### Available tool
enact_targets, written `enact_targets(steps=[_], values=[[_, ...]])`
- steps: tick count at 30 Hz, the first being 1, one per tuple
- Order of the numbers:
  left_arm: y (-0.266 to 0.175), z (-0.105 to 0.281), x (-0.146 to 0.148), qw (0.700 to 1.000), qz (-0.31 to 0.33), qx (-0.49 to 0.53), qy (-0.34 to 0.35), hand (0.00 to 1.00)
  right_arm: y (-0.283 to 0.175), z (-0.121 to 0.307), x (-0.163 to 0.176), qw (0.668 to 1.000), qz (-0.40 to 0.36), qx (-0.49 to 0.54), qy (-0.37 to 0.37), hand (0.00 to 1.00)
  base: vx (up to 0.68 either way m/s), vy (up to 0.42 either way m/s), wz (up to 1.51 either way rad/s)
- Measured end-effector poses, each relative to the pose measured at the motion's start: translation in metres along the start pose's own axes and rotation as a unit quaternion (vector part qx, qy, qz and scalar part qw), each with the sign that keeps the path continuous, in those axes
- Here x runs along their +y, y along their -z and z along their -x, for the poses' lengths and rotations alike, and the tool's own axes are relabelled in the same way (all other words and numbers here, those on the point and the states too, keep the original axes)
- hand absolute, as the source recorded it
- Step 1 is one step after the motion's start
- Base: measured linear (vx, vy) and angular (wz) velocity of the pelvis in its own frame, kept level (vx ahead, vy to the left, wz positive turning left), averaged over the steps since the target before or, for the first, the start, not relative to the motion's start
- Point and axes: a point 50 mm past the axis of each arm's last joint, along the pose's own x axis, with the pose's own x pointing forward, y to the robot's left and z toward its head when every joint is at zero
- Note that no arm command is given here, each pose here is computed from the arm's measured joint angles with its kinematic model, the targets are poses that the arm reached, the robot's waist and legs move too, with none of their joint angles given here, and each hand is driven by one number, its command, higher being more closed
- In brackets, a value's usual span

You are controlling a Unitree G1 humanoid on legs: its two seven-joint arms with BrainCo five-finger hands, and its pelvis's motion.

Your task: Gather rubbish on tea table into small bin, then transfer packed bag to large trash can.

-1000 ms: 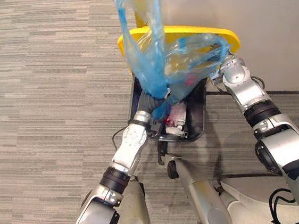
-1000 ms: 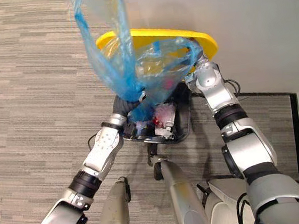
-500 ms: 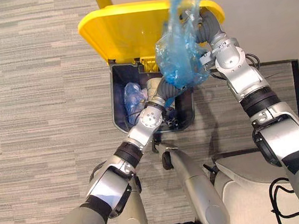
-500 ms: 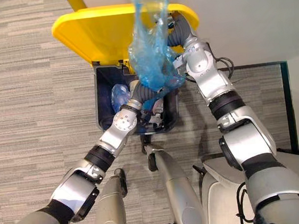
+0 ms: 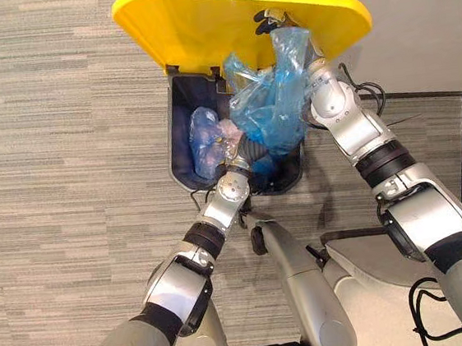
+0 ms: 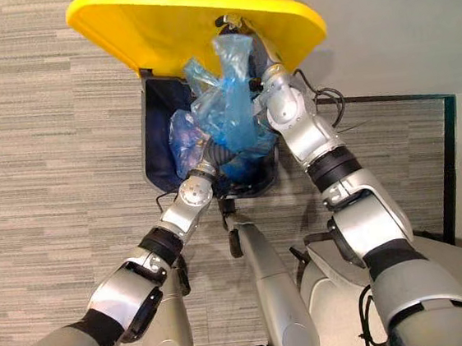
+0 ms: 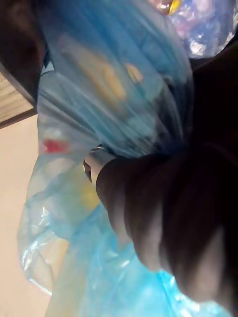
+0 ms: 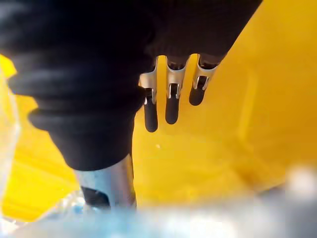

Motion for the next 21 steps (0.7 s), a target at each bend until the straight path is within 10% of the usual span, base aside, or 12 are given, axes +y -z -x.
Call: enact_targets(steps=[8, 9, 21], values=[[0.015, 0.003, 0.013, 0.999, -0.013, 0.033, -0.032, 1.00, 0.014, 0.013, 0.017, 0.999, 0.025, 0.015, -0.019, 0.00, -0.03, 0.039, 0.09], [0.016, 0.002, 0.015, 0.999, -0.010, 0.036, -0.036, 0.00, 0.013, 0.013, 0.017, 0.999, 0.026, 0.014, -0.019, 0.00, 0.03, 0.004, 0.02], [0.005, -0.007, 0.021, 0.998, -0.030, 0.030, -0.039, 0.00, -0.006, 0.008, 0.016, 1.000, 0.017, -0.018, -0.009, 0.00, 0.04, 0.034, 0.02]])
